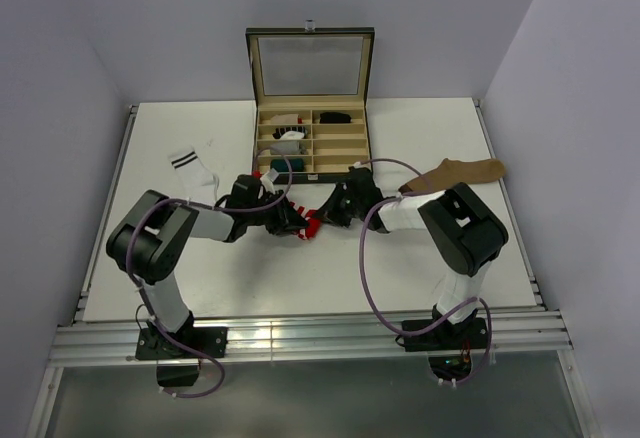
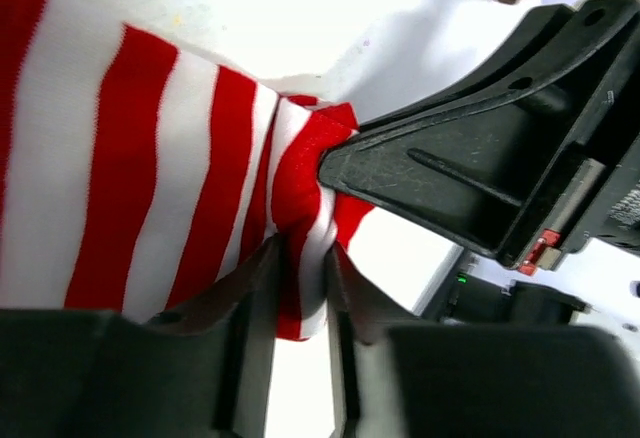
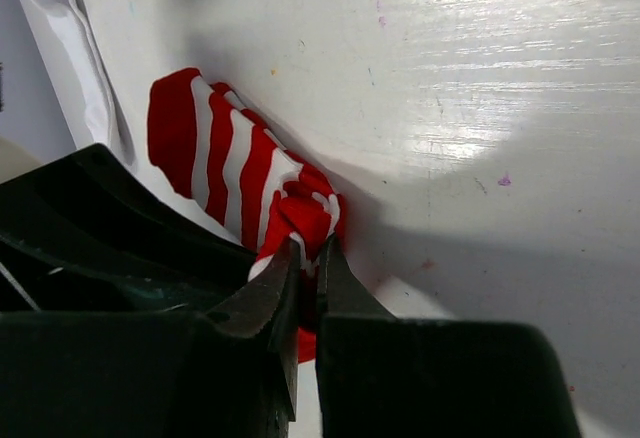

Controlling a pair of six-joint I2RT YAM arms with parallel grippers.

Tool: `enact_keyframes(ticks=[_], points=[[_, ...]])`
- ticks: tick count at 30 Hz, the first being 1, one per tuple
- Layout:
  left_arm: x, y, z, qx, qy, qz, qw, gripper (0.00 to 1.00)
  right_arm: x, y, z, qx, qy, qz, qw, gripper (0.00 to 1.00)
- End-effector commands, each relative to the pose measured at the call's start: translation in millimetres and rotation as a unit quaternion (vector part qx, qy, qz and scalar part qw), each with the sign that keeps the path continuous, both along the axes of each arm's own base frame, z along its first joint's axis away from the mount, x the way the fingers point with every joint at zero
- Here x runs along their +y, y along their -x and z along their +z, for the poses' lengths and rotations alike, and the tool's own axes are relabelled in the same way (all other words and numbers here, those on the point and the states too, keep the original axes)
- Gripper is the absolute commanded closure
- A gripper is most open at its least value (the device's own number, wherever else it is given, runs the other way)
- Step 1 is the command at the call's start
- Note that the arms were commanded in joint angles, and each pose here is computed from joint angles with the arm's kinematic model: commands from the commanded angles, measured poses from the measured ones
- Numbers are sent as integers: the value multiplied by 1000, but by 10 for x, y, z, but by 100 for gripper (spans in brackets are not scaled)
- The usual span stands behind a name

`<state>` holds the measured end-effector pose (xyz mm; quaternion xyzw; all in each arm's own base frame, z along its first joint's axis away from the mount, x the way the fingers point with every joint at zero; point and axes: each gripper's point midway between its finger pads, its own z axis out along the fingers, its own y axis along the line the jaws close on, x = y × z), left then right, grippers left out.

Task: Roll the socks
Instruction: Roll the sock at the center of the board.

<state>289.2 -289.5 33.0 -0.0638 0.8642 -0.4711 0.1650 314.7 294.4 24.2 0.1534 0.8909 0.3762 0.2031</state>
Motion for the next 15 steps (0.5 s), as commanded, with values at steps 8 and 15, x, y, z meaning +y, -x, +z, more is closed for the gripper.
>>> enact_keyframes(ticks=[8,15], points=[[356,-156,254,-123,-169,29,977,47,-111,0,60,-6,76,5,997,100],[246,-128,658,-283,-274,31,918,37,-74,7,113,0,87,11,996,100]])
